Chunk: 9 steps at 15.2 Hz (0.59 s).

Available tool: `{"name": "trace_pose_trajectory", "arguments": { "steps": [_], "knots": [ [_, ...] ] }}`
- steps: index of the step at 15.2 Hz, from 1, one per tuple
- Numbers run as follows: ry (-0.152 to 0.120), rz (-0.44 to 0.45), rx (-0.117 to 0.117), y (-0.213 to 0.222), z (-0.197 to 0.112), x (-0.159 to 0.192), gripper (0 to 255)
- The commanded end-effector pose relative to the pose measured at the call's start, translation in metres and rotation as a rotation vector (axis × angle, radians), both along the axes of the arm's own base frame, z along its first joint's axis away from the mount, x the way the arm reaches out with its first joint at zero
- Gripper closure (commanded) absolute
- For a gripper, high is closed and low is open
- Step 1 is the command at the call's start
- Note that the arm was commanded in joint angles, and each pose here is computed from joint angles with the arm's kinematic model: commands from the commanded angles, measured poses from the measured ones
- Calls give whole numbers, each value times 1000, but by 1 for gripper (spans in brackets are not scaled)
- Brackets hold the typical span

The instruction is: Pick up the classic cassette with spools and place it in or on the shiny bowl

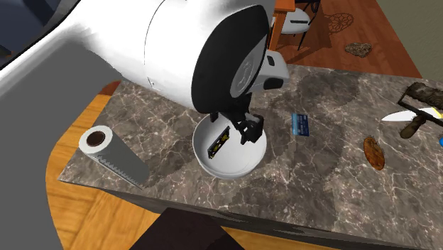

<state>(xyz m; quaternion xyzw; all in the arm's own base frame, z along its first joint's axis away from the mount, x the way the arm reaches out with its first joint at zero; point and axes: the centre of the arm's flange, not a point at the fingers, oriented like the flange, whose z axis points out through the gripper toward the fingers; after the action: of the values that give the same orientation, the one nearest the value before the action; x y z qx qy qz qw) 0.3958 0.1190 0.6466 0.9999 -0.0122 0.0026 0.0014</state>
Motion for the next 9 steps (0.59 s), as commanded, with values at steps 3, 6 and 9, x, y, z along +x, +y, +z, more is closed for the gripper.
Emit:
{"name": "trace_pose_trajectory", "arguments": {
  "steps": [3, 6, 9],
  "knots": [
    [1, 0, 0, 1, 32, -1, 0],
    [1, 0, 0, 1, 32, -1, 0],
    [1, 0, 0, 1, 32, -1, 0]
  ]
}}
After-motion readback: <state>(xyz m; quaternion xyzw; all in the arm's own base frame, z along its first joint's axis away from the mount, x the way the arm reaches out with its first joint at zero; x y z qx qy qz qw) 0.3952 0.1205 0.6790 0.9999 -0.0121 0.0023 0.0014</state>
